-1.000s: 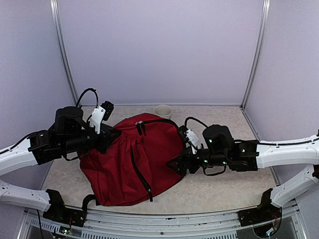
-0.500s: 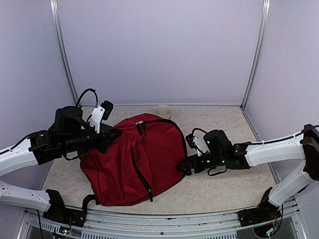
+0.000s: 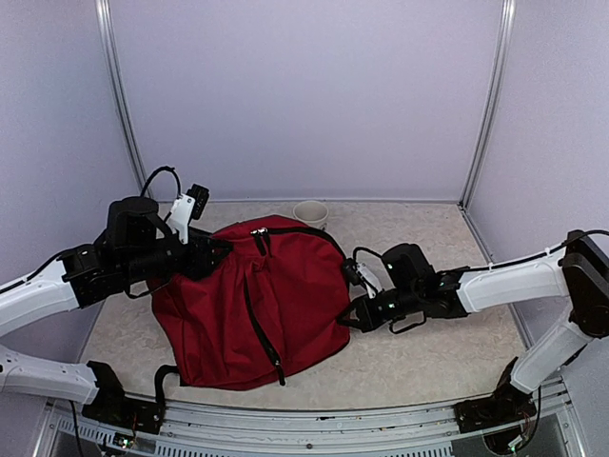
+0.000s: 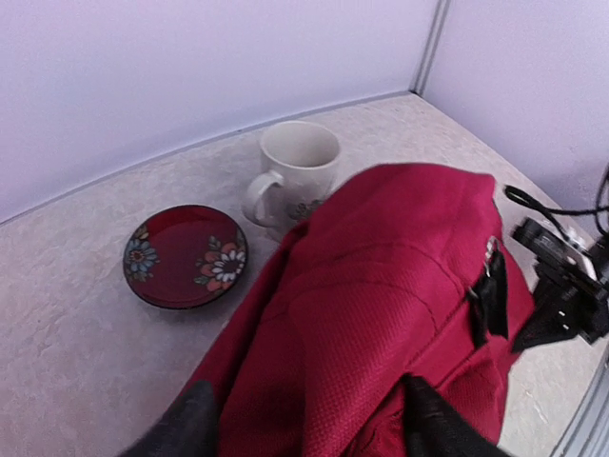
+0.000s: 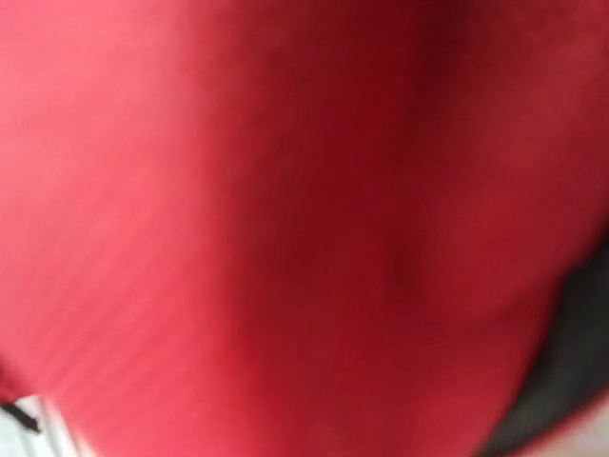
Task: Pack the student bag
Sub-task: Pass from the left arm to the right, then move the student bag to the center of the board.
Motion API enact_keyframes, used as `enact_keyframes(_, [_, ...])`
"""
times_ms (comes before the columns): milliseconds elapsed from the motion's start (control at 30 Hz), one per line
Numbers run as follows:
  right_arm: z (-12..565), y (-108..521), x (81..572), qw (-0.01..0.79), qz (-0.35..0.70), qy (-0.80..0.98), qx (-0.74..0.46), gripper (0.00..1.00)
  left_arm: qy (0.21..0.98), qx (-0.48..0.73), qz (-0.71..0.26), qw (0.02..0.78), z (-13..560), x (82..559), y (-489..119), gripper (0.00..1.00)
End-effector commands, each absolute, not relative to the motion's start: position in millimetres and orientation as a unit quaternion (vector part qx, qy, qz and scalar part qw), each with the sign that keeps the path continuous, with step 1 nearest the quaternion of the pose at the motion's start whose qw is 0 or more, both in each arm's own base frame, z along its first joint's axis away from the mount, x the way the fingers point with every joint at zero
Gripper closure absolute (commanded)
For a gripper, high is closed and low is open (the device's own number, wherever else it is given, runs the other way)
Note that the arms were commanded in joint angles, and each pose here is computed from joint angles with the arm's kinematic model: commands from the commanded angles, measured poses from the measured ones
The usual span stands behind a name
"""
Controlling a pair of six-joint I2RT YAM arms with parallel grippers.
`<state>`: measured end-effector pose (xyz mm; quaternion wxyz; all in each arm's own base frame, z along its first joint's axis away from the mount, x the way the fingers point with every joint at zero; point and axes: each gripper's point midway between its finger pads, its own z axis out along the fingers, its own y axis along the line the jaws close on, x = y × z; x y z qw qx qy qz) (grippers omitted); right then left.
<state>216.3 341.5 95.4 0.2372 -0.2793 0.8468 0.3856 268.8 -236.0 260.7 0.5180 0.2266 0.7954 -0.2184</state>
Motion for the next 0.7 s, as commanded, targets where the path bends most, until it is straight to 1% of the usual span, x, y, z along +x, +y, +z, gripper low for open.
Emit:
enact_keyframes(0, [128,335,201,0.222,0.429,0.841,-0.242,1.0,0.789,0.136,-0.201,0.564,294,307,-215,0.16])
enact_keyframes(133, [115,319,183,0.154,0.434,0.868,-0.186,1.0,0.787,0.105,-0.19,0.578,311,324,-203,0.02])
enact_keyframes(200, [108,311,172,0.125,0.436,0.876,-0.162,1.0,0.781,0.103,-0.192,0.586,320,328,-203,0.01])
enact_keyframes(333, [109,297,156,0.107,0.455,0.876,-0.119,1.0,0.782,0.106,-0.186,0.586,328,337,-208,0.01])
enact_keyframes(367, [109,292,155,0.109,0.449,0.88,-0.109,0.97,0.782,0.107,-0.186,0.585,329,338,-210,0.01])
enact_keyframes(400, [109,286,155,0.111,0.44,0.886,-0.1,0.84,0.783,0.108,-0.187,0.583,329,340,-212,0.01])
enact_keyframes(433, [108,279,156,0.116,0.423,0.894,-0.093,0.66,0.783,0.111,-0.191,0.581,330,339,-214,0.01])
enact_keyframes(467, [109,272,158,0.126,0.402,0.903,-0.089,0.54,0.783,0.117,-0.198,0.578,331,338,-217,0.01])
enact_keyframes(500, [110,262,163,0.141,0.371,0.914,-0.084,0.49,0.783,0.122,-0.205,0.575,330,335,-219,0.01])
enact_keyframes(567, [123,242,179,0.185,0.308,0.93,-0.077,0.42,0.784,0.132,-0.214,0.567,326,330,-221,0.01])
enact_keyframes(633, [138,224,190,0.219,0.251,0.94,-0.077,0.38,0.79,0.136,-0.216,0.557,320,325,-221,0.01])
enact_keyframes(667, [149,222,197,0.238,0.236,0.938,-0.091,0.38,0.795,0.139,-0.215,0.55,316,322,-221,0.01])
